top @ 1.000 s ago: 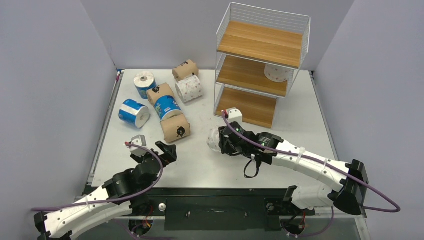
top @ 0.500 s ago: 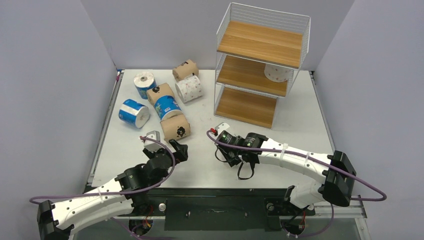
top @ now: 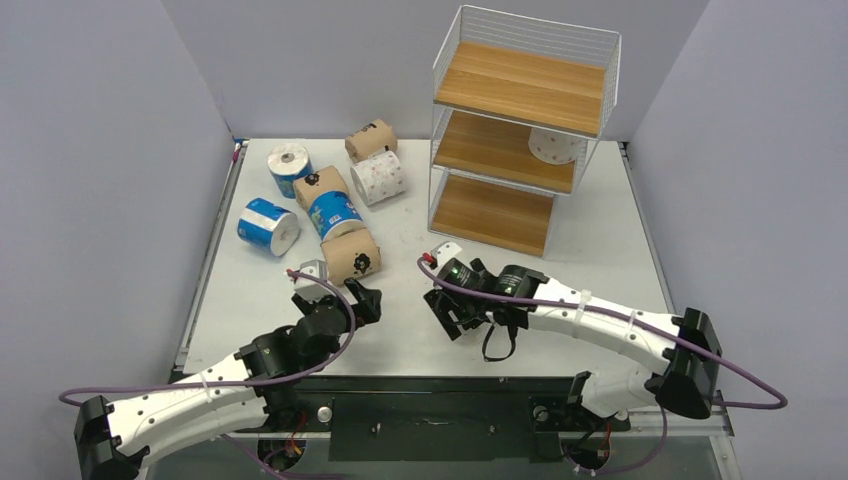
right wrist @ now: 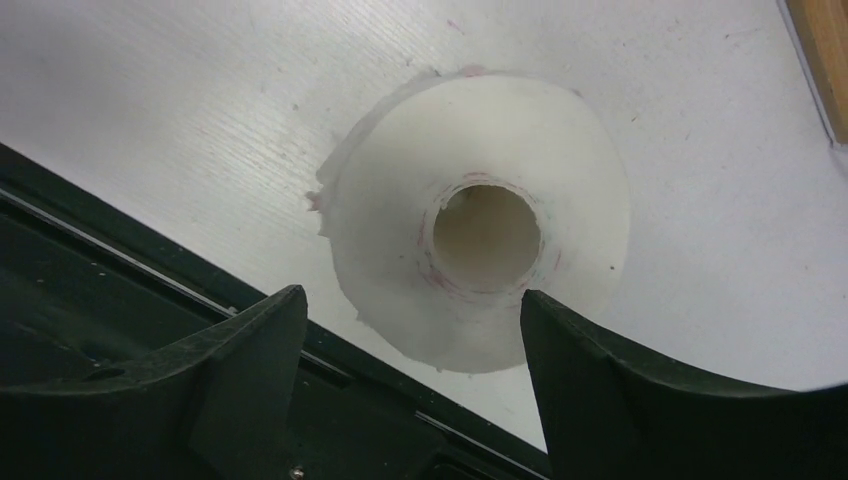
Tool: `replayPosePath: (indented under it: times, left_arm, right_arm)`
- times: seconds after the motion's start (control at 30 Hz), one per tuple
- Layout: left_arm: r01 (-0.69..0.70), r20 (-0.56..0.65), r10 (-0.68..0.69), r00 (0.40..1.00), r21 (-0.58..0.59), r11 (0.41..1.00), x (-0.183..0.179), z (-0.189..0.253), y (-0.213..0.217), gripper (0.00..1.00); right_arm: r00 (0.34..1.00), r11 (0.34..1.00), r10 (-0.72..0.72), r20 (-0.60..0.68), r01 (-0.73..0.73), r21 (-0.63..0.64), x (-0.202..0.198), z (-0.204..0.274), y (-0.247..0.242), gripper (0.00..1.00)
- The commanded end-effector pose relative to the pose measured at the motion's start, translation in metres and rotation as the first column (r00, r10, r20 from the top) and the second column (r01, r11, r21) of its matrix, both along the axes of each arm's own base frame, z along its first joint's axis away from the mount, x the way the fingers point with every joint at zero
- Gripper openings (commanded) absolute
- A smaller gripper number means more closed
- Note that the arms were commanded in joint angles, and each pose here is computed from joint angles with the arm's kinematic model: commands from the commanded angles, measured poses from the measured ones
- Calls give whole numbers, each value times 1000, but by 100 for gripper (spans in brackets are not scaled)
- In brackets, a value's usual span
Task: Place and organize the paper towels onto the shelf
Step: Adjust the paper towel at the center of the board.
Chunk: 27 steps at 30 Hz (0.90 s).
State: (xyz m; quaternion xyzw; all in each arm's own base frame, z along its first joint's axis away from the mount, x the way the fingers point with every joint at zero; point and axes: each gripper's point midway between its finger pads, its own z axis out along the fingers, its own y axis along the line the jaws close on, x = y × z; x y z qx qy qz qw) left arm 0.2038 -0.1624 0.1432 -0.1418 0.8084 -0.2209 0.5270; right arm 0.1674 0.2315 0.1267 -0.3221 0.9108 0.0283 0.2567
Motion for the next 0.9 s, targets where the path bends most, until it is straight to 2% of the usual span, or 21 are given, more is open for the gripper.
replayPosePath:
  times: [0.0,0.13,0.23,0.33,0.37,0.4,0.47,0.53,0.67,0.7,0.73,0.87]
  left_arm:
    - [14,43,-13,999,-37,999,6,23,-8,97]
    - [21,54,-19,998,-32,999,8,28,-10,96]
    - [13,78,-12,997,-22,1000,12,39,-8,96]
    - [-1,118,2,993,-11,1000,17,60,-2,96]
    - [-11,144,12,989,-8,1000,20,75,1,96]
    - [-19,154,19,988,-1,1000,21,82,4,96]
    - [-42,191,40,981,7,999,26,106,12,96]
    - [-64,215,58,975,19,998,31,129,19,96]
    - [-48,227,37,973,42,998,39,174,23,96]
    - [-30,206,14,978,78,997,41,170,20,96]
    - [-2,203,-13,979,72,997,42,177,15,96]
    - [108,143,-120,982,89,990,42,152,-8,96]
  right_arm:
    - [997,979,-33,75,17,203,2,62,11,75]
    - [983,945,-123,136,74,318,8,91,5,78]
    - [946,881,-278,168,181,437,25,107,-11,82]
    - [926,811,-367,86,274,517,36,94,-27,86]
    - [916,761,-397,62,291,579,44,101,-31,89]
    - [902,744,-430,37,330,581,49,88,-41,90]
    - [909,700,-418,-4,325,636,50,82,-39,93]
    - [915,691,-404,-25,323,646,49,74,-37,94]
    - [923,717,-383,-39,324,617,50,58,-34,93]
    - [924,721,-381,-41,325,611,51,54,-33,94]
    - [926,726,-376,-40,321,608,51,52,-32,94]
    - [933,751,-355,-63,324,575,52,38,-28,93]
